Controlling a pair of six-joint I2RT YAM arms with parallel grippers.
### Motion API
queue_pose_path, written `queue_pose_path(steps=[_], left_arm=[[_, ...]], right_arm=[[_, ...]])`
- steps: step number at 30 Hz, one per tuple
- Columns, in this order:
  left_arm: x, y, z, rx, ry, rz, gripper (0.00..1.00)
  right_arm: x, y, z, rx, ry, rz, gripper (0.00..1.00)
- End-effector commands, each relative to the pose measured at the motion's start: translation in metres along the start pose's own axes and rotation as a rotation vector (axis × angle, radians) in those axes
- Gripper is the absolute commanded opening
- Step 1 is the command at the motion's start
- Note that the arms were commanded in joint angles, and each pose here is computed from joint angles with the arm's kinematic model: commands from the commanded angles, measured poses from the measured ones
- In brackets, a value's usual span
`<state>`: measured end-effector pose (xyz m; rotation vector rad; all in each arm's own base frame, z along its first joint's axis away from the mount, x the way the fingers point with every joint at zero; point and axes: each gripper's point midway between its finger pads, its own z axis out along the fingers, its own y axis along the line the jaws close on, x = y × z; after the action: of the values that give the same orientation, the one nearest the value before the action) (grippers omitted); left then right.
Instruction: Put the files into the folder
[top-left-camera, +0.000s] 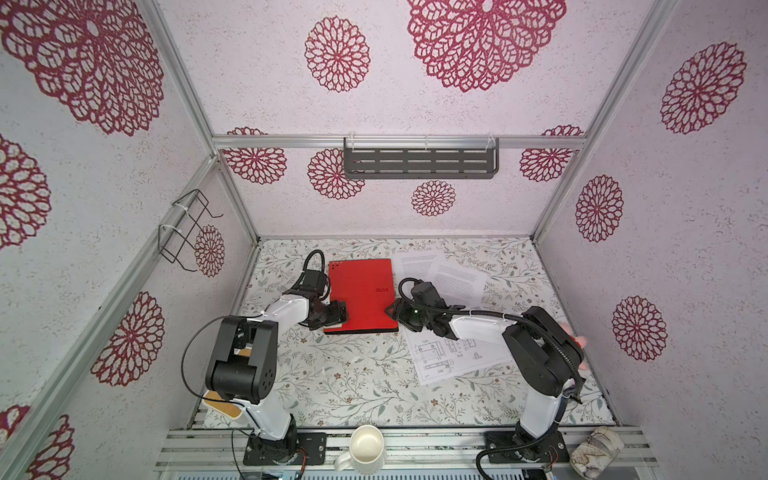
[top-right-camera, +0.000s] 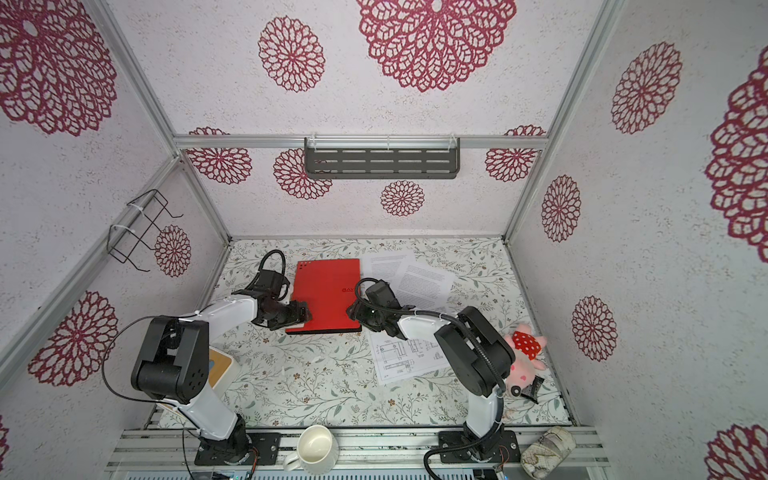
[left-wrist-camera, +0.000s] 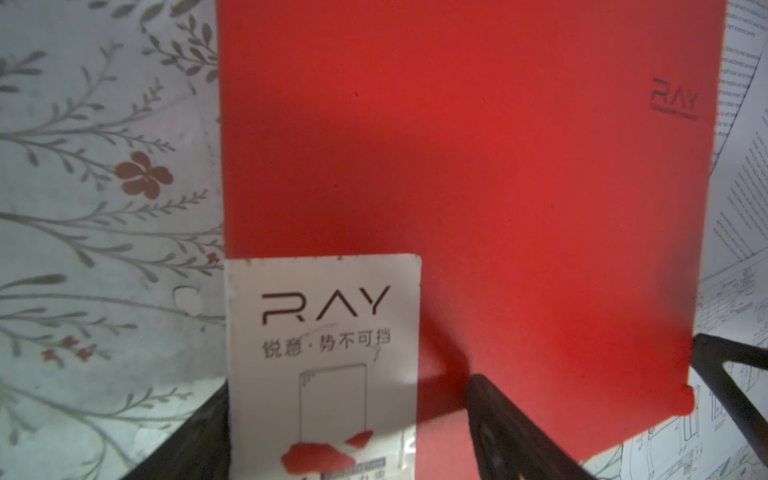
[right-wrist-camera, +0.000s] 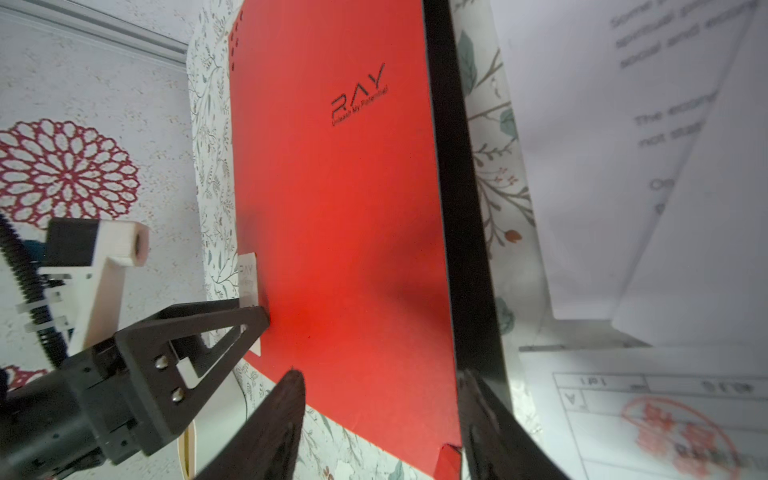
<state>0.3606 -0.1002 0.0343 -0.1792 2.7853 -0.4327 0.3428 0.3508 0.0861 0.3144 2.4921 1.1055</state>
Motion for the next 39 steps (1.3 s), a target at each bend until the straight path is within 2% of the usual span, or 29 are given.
queue_pose_path(steps=[1, 10, 16, 27, 39], left_arm=[[-0.002, -0.033, -0.009, 0.114, -0.030, 0.049, 0.85], [-0.003, -0.040, -0.015, 0.163, -0.078, 0.079, 0.86], [-0.002, -0.047, -0.017, 0.214, -0.111, 0.105, 0.86], [0.003, -0.043, -0.012, 0.204, -0.116, 0.138, 0.87], [-0.003, -0.044, -0.020, 0.154, -0.144, 0.220, 0.90]], right_arm=[[0.001, 0.060, -0.018, -0.199, -0.012, -0.020, 0.58], [0.001, 0.075, -0.029, -0.353, -0.029, 0.055, 0.49], [0.000, 0.086, -0.035, -0.441, -0.030, 0.080, 0.48], [0.000, 0.092, -0.042, -0.514, -0.022, 0.139, 0.45], [0.000, 0.096, -0.046, -0.523, -0.021, 0.133, 0.40]])
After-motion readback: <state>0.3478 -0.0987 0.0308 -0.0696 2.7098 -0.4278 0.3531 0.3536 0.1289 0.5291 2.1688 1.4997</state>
